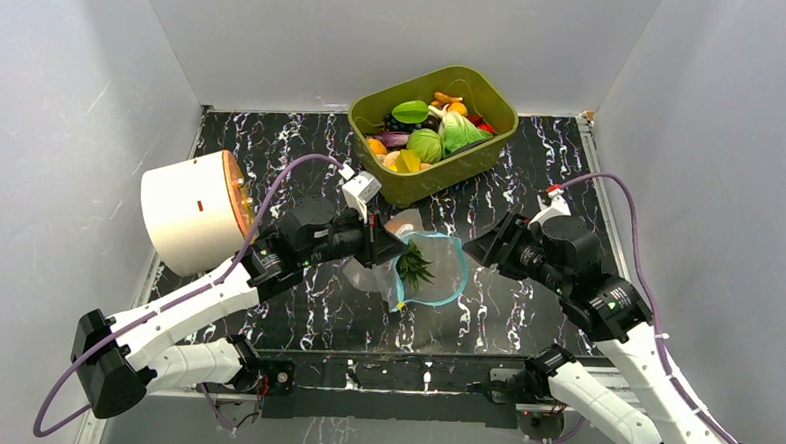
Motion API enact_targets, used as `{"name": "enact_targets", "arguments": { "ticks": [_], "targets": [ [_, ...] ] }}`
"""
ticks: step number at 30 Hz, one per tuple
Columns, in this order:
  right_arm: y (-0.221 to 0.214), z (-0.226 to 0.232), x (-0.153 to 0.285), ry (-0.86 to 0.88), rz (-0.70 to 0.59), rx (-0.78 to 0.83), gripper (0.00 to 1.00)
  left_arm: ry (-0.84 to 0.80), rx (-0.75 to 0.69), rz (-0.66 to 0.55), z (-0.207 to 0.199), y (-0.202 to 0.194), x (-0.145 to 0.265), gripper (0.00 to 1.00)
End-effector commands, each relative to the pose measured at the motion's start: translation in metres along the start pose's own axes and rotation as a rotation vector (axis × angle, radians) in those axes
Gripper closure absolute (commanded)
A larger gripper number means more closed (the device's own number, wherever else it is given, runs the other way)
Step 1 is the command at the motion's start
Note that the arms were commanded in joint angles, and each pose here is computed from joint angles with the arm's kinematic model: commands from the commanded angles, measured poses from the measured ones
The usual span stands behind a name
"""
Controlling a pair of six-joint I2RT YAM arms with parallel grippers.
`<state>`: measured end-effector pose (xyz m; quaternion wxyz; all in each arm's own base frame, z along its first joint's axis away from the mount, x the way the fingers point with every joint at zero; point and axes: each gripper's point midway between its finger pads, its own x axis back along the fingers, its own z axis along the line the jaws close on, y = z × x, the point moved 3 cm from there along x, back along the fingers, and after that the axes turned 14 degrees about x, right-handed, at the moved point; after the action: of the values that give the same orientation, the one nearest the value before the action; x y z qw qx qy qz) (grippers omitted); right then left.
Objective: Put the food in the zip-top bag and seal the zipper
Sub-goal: Adjust the zipper food storage bag at the center of the board.
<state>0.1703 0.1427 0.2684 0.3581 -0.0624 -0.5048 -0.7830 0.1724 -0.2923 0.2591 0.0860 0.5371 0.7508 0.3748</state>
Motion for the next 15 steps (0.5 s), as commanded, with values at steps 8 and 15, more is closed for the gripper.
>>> {"name": "enact_targets", "arguments": {
  "ticks": [8, 15],
  "targets": [
    [-0.048, -0.02, -0.025, -0.01, 0.128, -0.034, 0.55, -0.033, -0.033, -0.056, -0.015, 0.016, 0.006, 1.0],
    [-0.014, 0.009, -0.022, 0.095, 0.058, -0.028, 1.0, 0.069, -0.047, -0.034, 0.004, 0.011, 0.005, 1.0]
  ]
}}
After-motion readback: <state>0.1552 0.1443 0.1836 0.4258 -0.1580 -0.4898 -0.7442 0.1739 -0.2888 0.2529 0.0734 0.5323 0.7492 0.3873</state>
